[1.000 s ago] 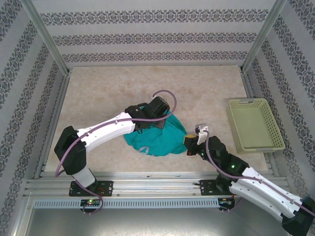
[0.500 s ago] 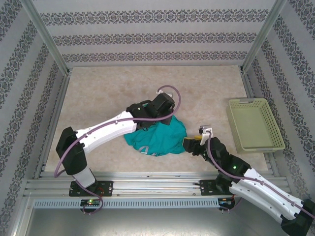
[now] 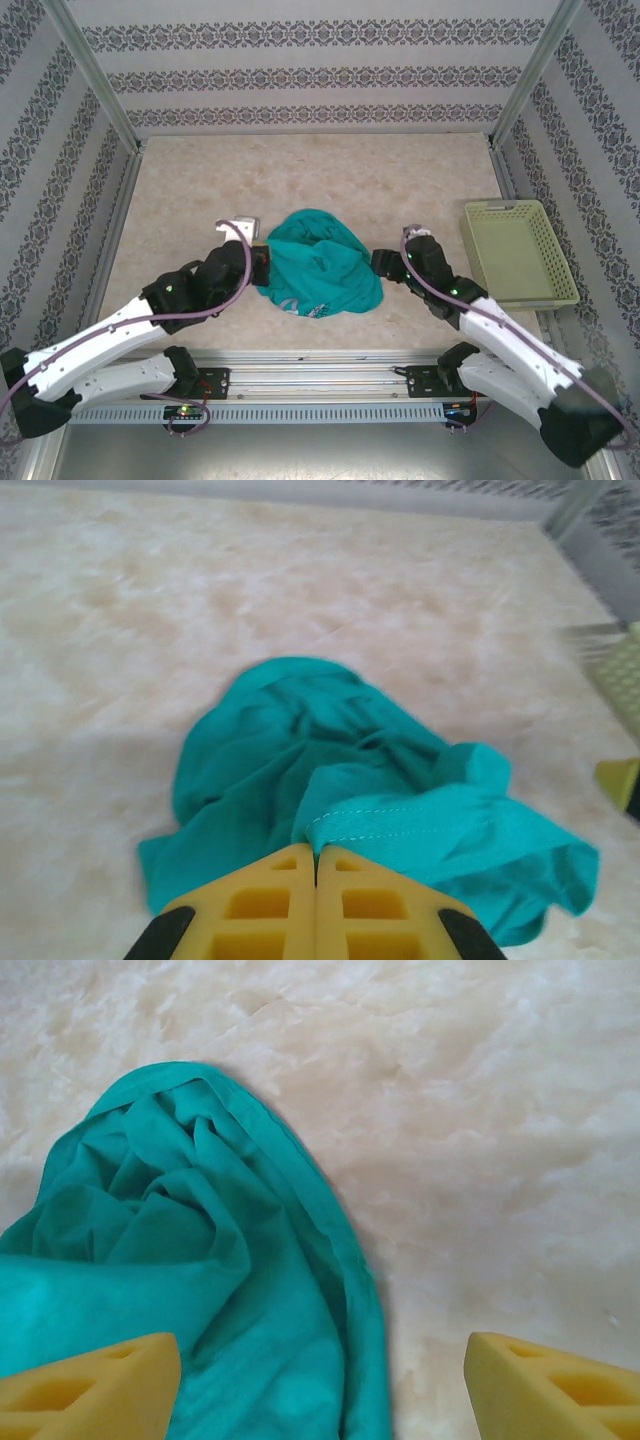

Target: Fold the inside-out t-shirt

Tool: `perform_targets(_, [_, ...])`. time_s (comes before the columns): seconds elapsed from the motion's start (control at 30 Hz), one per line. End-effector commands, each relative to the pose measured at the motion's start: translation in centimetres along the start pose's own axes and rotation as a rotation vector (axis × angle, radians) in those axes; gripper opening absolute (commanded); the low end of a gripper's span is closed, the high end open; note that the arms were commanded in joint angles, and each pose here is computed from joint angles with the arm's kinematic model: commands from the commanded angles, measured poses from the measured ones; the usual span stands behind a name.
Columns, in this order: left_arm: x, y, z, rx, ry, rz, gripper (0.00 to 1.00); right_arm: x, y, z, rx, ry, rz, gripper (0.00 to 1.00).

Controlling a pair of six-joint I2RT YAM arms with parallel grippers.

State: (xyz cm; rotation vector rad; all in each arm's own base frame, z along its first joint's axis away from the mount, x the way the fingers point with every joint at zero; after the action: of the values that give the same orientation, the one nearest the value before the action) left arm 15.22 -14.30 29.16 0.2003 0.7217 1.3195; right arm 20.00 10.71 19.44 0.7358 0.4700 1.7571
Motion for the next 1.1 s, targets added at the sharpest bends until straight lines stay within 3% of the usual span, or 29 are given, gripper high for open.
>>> perform_targets(0.0, [4.1,0.7,-2.0,0.005,0.015,0.212,0.0,1.5,-1.8,2.8,-0.001,0.056,0.035,0.77])
perform_targets(0.17, [8.1,3.0,-2.6,-0.028,0.086,0.392,0.0,3.7,-6.7,5.0,0.102,0.112,0.012,0.8])
perform_targets(0.3, [10.0,4.1,-3.3,-0.051,0.14,0.461,0.0,5.6,-11.1,6.3,0.172,0.147,0.002,0.81])
perform_targets(0.53, [11.0,4.6,-3.4,-0.086,0.179,0.532,0.0,10.2,-18.5,6.4,0.311,0.258,-0.043,0.81])
perform_targets(0.7, [11.0,4.4,-2.9,-0.097,0.173,0.552,0.0,13.2,-21.0,5.4,0.362,0.352,-0.044,0.79])
perform_targets(0.87, [11.0,3.9,-2.5,-0.093,0.179,0.577,0.0,11.2,-22.1,4.4,0.449,0.331,-0.212,0.63])
perform_targets(1.07, [11.0,2.3,-2.0,-0.057,0.191,0.583,0.0,4.7,-19.4,3.8,0.467,0.198,-0.361,0.41])
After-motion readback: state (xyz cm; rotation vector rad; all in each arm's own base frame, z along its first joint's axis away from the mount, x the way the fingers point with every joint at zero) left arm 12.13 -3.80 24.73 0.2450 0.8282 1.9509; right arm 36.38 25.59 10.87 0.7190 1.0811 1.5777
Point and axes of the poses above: each hand's point on the last joint's axis, 136 mm out from that joint toward the fingers, its own y axis back along the fingers, its own x axis along the line the jaws close on, z = x × y, the point moved 10 cm from there along y, back along the fingers, and after that the axes turned 10 degrees about y, right-handed, at the moved point
